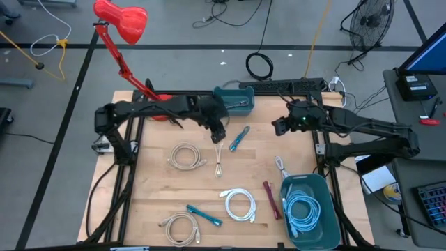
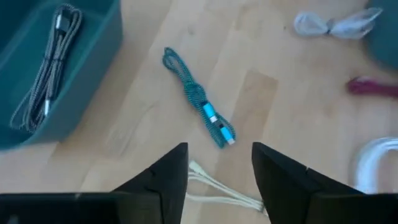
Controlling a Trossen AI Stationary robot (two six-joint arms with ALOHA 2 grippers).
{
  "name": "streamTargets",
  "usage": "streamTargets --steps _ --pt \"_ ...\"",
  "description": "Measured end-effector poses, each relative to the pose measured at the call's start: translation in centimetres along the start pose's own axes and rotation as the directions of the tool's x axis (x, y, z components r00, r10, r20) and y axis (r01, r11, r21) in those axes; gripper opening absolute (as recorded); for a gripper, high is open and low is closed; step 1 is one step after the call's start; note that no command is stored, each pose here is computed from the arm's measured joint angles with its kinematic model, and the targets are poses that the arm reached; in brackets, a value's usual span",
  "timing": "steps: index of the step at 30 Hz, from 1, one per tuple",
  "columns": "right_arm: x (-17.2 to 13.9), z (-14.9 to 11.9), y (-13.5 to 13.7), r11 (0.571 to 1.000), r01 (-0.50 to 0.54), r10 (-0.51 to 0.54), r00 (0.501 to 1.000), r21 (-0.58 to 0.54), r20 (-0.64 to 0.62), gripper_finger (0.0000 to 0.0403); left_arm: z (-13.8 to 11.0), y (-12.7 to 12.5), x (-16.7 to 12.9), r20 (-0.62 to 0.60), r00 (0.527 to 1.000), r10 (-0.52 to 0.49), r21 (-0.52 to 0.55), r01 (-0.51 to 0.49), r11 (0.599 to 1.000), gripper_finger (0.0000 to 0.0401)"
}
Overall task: Pick & Place USB Port
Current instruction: Put the bottom blue and white charger cable into the top blue bin
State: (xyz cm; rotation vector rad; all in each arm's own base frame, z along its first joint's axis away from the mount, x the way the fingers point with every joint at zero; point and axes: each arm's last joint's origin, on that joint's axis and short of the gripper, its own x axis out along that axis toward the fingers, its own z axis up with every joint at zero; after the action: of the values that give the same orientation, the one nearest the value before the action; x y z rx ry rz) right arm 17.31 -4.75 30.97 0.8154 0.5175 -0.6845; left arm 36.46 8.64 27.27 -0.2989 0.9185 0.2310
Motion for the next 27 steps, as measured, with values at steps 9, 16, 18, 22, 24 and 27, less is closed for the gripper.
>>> streamTargets --steps 9,16,18,22,24,27 --pt "-0.9 -0.2 -0.3 0.999 -0.007 0.007 1.0 -0.041 -0.001 0.0132 1.0 -3.6 5.1 -0.056 0.983 0.174 0.122 -0.167 0.978 0.0148" --pt "-1.4 -0.4 -1.0 0.997 0.048 -0.048 0.999 -0.053 -0.001 0.0132 3.3 -3.7 7.4 -0.123 0.97 0.21 0.095 -0.199 0.975 0.014" --pt "-1.6 -0.8 -1.6 0.993 0.11 -0.111 0.994 -0.044 -0.021 0.0132 3.7 -3.4 8.1 -0.149 0.971 0.185 0.064 -0.177 0.982 0.0146" --pt "-2.0 -1.4 -2.6 0.98 0.191 -0.195 0.978 -0.063 -0.078 0.0132 4.1 -2.8 9.1 -0.177 0.97 0.168 0.05 -0.161 0.986 0.0161" --pt "-2.1 -1.5 -2.9 0.975 0.212 -0.217 0.972 -0.065 -0.094 0.0132 4.0 -2.5 9.1 -0.188 0.966 0.178 0.052 -0.171 0.984 0.0166" --pt "-2.2 -1.5 -3.0 0.974 0.216 -0.222 0.97 -0.065 -0.1 0.0132 4.2 -2.0 9.0 -0.183 0.965 0.187 0.045 -0.182 0.982 0.0167"
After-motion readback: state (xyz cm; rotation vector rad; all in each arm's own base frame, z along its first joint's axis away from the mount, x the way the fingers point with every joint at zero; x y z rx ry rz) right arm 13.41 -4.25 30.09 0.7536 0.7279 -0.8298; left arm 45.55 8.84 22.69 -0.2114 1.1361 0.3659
